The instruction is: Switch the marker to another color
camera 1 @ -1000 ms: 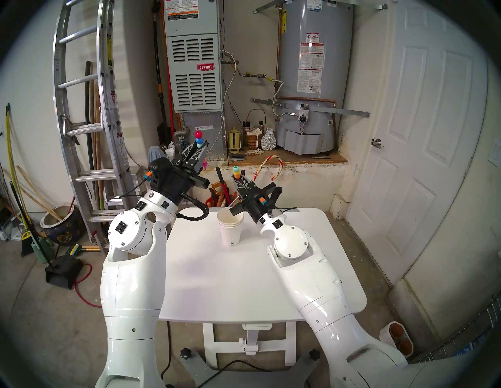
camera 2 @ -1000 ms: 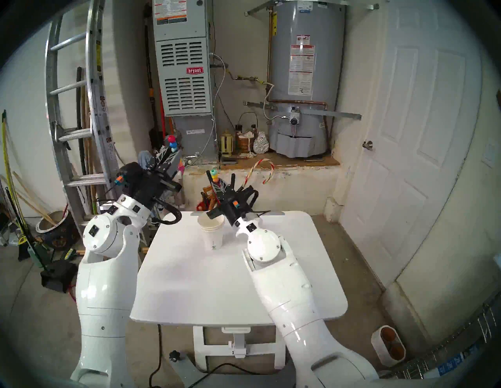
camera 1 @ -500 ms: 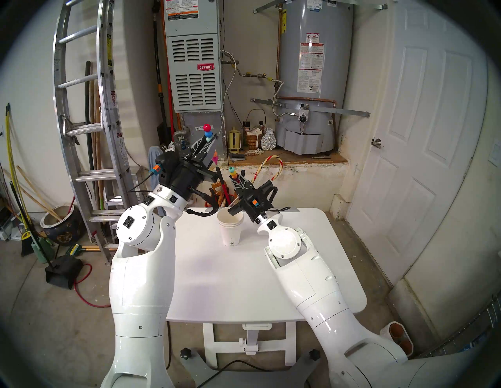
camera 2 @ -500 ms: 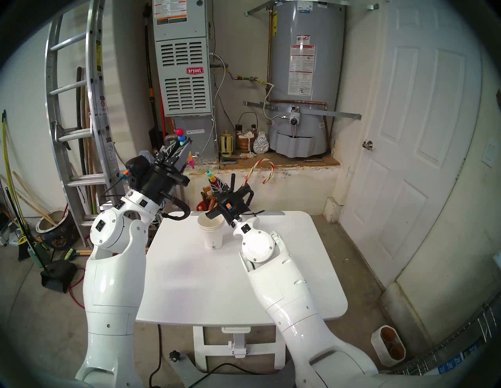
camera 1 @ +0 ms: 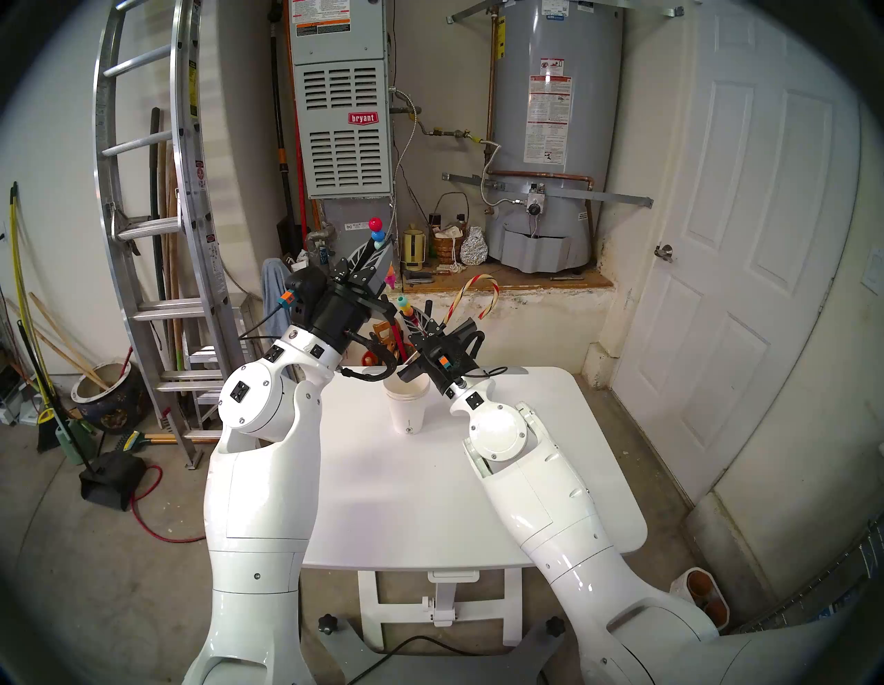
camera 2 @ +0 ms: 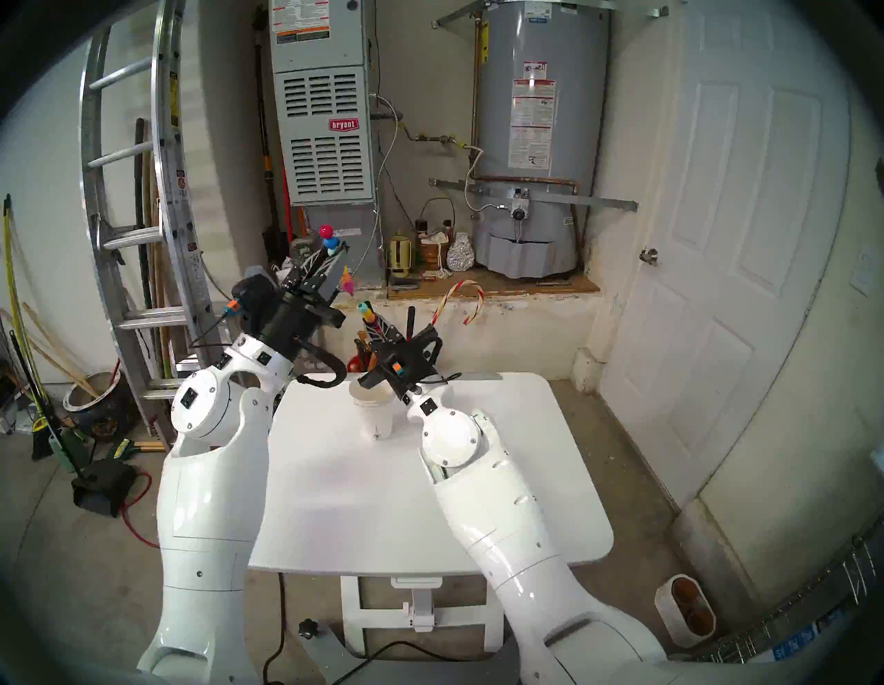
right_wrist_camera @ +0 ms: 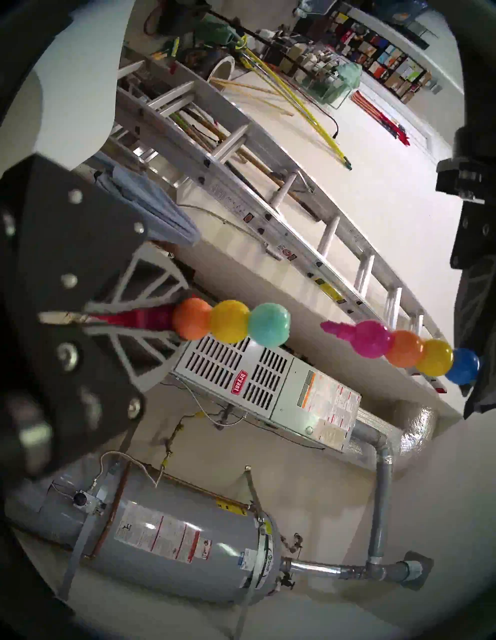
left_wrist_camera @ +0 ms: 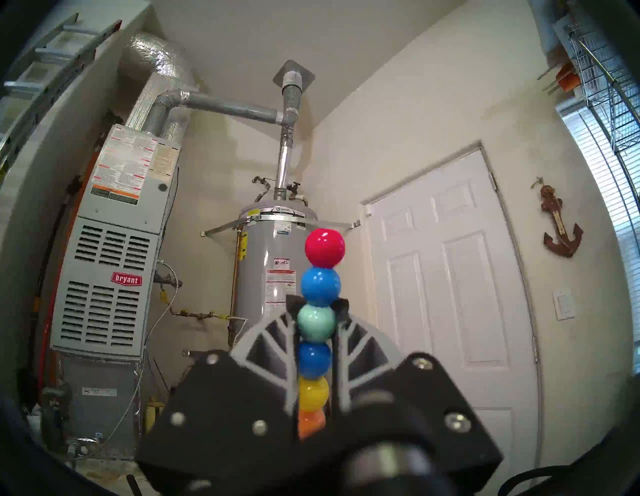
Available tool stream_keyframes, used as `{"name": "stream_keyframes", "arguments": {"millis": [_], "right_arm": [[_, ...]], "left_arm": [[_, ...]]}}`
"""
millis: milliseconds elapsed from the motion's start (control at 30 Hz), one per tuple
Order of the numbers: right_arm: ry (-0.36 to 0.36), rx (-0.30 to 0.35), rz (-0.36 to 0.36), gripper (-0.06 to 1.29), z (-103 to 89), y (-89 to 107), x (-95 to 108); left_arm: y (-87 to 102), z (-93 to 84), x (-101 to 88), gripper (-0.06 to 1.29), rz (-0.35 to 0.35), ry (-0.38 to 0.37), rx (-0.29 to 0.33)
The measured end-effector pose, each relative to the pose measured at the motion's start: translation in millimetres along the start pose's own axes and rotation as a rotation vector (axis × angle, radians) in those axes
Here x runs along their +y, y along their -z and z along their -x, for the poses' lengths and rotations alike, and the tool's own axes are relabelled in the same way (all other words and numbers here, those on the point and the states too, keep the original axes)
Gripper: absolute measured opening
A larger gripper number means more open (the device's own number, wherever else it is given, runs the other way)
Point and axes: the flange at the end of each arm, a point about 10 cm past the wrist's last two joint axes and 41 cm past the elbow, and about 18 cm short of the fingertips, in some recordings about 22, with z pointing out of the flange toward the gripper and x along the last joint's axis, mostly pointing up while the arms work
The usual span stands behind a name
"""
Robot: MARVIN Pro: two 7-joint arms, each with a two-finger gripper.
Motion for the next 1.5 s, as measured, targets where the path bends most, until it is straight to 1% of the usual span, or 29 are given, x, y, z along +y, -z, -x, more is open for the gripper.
{"name": "stream_keyframes", "arguments": {"millis": [633,1067,1500], "right_arm": [[-0.024,0.008,0.001,0.02,-2.4,-1.0,-0.2],[-0.032,0.009,-0.008,0.02,-3.1,-1.8,-2.5],[-0.036,0.006,-0.005,0.02,-1.7,-1.8,-2.8]], "left_arm": [[-0.9,6.0,4.5,0.15,0.02,0.011,-0.003],[-0.5,9.9,3.4,0.15,0.016,0.011,-0.005],[1.6,8.2,-1.1,0.15,0.005,0.002,-0.001]]}}
